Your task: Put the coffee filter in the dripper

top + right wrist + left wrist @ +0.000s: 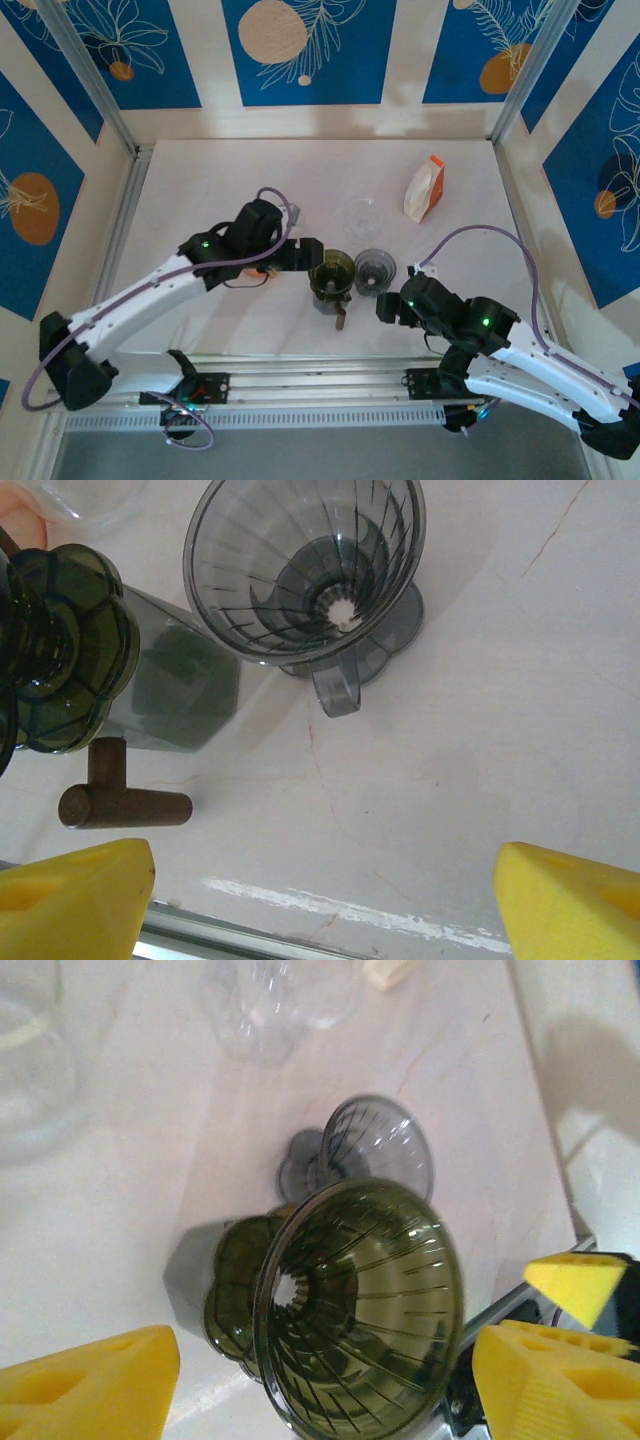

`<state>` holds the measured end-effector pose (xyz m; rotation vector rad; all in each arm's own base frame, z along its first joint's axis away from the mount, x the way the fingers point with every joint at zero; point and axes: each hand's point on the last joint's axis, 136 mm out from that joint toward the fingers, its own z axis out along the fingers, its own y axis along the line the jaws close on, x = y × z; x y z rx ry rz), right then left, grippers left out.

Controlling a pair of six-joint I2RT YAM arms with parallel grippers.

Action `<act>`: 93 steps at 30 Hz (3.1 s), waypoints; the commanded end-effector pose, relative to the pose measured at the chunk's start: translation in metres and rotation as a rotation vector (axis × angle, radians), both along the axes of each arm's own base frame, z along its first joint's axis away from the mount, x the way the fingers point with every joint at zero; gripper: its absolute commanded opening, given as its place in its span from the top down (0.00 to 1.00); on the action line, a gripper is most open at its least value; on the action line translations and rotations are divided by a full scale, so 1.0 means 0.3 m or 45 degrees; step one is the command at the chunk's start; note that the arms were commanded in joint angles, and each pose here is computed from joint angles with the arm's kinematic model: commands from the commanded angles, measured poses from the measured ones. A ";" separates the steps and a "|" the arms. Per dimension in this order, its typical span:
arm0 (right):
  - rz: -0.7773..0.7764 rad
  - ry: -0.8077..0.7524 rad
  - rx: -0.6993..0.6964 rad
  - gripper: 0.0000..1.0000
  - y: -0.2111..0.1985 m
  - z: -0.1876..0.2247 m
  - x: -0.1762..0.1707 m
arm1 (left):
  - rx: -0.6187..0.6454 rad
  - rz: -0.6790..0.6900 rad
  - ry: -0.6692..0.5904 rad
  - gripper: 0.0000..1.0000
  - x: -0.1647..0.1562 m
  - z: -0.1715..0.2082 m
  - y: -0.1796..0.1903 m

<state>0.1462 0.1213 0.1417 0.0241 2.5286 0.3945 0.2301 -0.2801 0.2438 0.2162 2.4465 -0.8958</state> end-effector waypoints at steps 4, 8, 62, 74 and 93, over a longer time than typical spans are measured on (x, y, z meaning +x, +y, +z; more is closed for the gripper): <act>-0.099 -0.088 -0.026 0.10 -0.014 0.032 0.066 | -0.053 0.177 -0.230 0.16 0.015 0.047 0.137; -0.147 -0.119 -0.037 0.08 -0.030 0.078 0.127 | -0.163 0.271 -0.216 0.00 -0.038 -0.046 0.213; -0.668 0.142 -0.267 0.68 -0.505 -0.025 1.165 | -0.146 0.181 -0.066 0.22 -0.155 -0.344 0.247; -0.476 0.094 -0.344 0.84 -0.477 -0.031 1.183 | -0.135 0.182 -0.048 0.21 -0.153 -0.359 0.243; -0.079 -0.108 -0.527 0.97 -0.355 0.024 1.228 | -0.132 0.181 -0.031 0.21 -0.155 -0.372 0.241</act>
